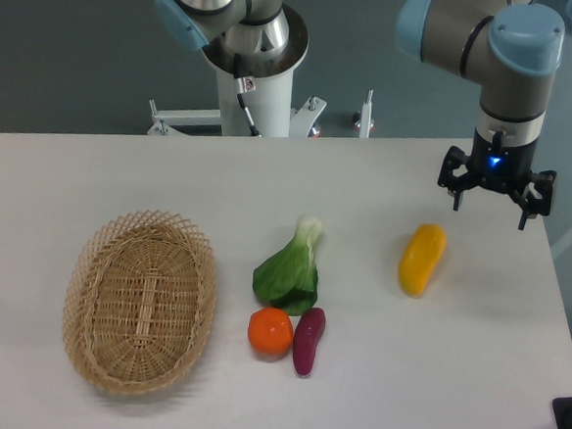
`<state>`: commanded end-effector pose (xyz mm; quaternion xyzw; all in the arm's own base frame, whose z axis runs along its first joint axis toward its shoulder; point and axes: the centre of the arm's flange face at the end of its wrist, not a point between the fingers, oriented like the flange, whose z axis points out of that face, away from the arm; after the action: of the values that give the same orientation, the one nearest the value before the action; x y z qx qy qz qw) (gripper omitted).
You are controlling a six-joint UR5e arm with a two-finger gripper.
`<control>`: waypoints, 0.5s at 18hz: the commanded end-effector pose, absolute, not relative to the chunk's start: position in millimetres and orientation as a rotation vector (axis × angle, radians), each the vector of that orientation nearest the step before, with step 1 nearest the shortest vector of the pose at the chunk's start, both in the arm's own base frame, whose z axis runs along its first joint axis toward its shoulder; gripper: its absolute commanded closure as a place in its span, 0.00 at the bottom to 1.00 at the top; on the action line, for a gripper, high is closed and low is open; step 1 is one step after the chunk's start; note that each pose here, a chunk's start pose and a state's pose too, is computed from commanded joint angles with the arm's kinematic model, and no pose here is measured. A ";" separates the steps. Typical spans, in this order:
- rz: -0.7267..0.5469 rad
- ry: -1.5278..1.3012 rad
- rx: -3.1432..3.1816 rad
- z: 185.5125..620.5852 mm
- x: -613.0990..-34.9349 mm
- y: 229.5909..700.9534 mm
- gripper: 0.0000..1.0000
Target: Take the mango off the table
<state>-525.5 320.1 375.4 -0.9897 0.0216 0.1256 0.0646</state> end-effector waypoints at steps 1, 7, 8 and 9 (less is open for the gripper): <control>0.365 0.061 -2.990 370.3 -524.9 317.3 0.00; 0.346 0.021 -3.003 363.8 -531.2 301.0 0.00; 0.333 0.012 -3.008 359.8 -531.4 297.2 0.00; 0.327 0.011 -3.010 357.6 -530.9 296.1 0.00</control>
<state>-530.9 296.1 357.6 -0.9925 0.0038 0.1078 0.0570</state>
